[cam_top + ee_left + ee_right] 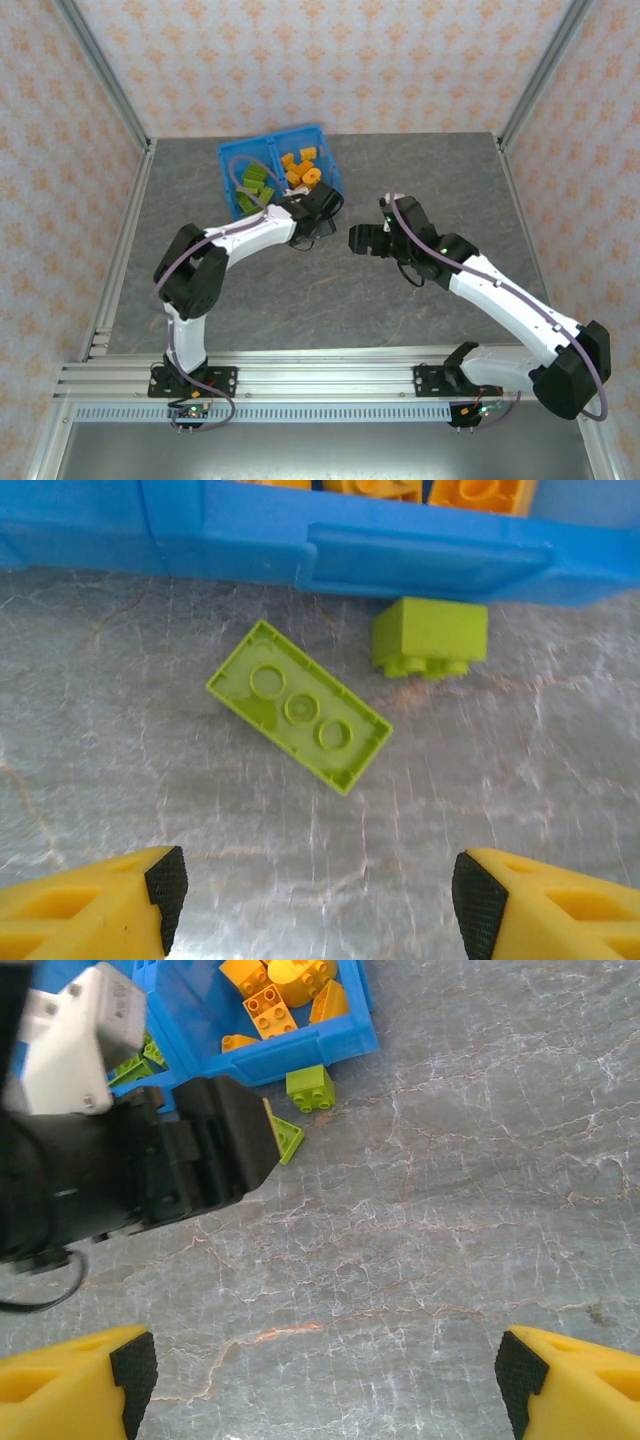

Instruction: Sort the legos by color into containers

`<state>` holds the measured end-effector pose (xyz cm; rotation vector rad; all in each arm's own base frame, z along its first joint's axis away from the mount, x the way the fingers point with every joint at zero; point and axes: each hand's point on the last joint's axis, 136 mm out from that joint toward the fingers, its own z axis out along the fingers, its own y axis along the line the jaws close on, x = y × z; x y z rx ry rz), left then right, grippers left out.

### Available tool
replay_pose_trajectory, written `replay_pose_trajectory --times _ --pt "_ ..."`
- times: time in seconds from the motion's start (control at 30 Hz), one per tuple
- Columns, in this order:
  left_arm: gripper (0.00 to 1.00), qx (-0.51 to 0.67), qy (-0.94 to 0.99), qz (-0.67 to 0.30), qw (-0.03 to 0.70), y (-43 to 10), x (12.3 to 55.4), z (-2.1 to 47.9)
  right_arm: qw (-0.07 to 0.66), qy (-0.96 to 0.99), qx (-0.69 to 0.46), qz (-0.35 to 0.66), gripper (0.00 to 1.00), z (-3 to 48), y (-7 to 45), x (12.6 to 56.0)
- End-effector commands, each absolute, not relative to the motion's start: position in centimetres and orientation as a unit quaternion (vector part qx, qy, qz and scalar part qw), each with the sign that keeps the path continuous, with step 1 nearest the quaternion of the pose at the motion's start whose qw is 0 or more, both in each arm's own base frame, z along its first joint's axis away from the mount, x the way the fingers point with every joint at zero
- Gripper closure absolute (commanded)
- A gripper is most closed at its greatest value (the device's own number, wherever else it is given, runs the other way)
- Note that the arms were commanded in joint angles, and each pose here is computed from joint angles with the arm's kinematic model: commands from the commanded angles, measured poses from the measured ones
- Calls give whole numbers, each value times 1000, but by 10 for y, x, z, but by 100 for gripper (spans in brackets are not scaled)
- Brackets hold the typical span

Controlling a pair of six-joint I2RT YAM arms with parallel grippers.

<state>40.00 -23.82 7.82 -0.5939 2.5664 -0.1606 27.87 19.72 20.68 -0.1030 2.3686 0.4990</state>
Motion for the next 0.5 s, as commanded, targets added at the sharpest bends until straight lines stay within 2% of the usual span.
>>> replay_pose_trajectory --times 0.0,0.17,0.47 --pt "26 -269 922 -29 277 -230 417 85 357 917 -28 178 10 206 185 275" --pt "27 -298 910 13 288 -214 427 76 361 915 -26 178 10 206 185 276" --pt "29 -299 924 -9 240 -216 437 41 364 914 -27 176 10 206 184 277"
